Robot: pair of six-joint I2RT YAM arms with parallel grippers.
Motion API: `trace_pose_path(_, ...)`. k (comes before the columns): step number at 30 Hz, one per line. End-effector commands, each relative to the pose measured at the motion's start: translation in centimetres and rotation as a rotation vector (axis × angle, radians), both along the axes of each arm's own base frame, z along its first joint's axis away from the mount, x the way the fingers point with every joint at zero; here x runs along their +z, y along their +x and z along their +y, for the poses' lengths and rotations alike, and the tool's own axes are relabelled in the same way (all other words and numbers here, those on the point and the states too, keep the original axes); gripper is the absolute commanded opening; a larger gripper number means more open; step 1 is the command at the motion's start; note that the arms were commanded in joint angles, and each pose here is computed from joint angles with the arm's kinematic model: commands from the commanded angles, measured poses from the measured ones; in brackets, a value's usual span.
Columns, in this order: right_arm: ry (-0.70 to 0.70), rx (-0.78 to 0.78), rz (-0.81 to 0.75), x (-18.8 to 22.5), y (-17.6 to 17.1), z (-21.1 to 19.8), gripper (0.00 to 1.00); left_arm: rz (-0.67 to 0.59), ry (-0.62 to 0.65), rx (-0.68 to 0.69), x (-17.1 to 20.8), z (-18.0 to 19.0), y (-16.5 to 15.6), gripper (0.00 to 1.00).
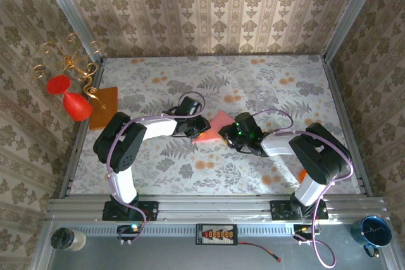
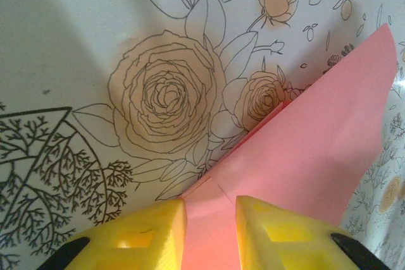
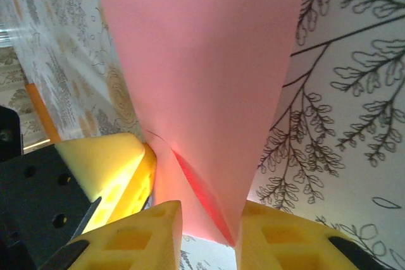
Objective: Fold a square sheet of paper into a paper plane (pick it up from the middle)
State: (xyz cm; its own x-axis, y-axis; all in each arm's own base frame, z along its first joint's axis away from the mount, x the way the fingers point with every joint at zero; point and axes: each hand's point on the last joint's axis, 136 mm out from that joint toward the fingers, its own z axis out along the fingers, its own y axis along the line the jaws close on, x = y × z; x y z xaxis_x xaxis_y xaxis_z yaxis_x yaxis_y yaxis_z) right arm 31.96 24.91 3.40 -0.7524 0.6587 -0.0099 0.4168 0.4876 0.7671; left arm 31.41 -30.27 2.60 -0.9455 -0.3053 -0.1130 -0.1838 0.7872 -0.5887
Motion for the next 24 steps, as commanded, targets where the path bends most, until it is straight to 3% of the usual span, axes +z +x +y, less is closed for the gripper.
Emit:
trace_pose_path(1, 0.016, -0.019, -0.058, 1.0, 0.7, -0.2, 0.27, 0.058, 0.087, 0.037, -2.0, 2.4, -1.1, 0.28)
trace_pose_path(16, 0.072, -0.036, -0.009, 0.1, 0.3, 0.3, 0.20, 0.043, 0.073, 0.041, -1.2, 2.3, -0.8, 0.29)
trace_pose_path(24, 0.053, -0.038, 0.005, -0.1, 0.1, -0.1, 0.09, -0.002, 0.062, 0.044, 0.4, 2.7, -0.4, 0.32)
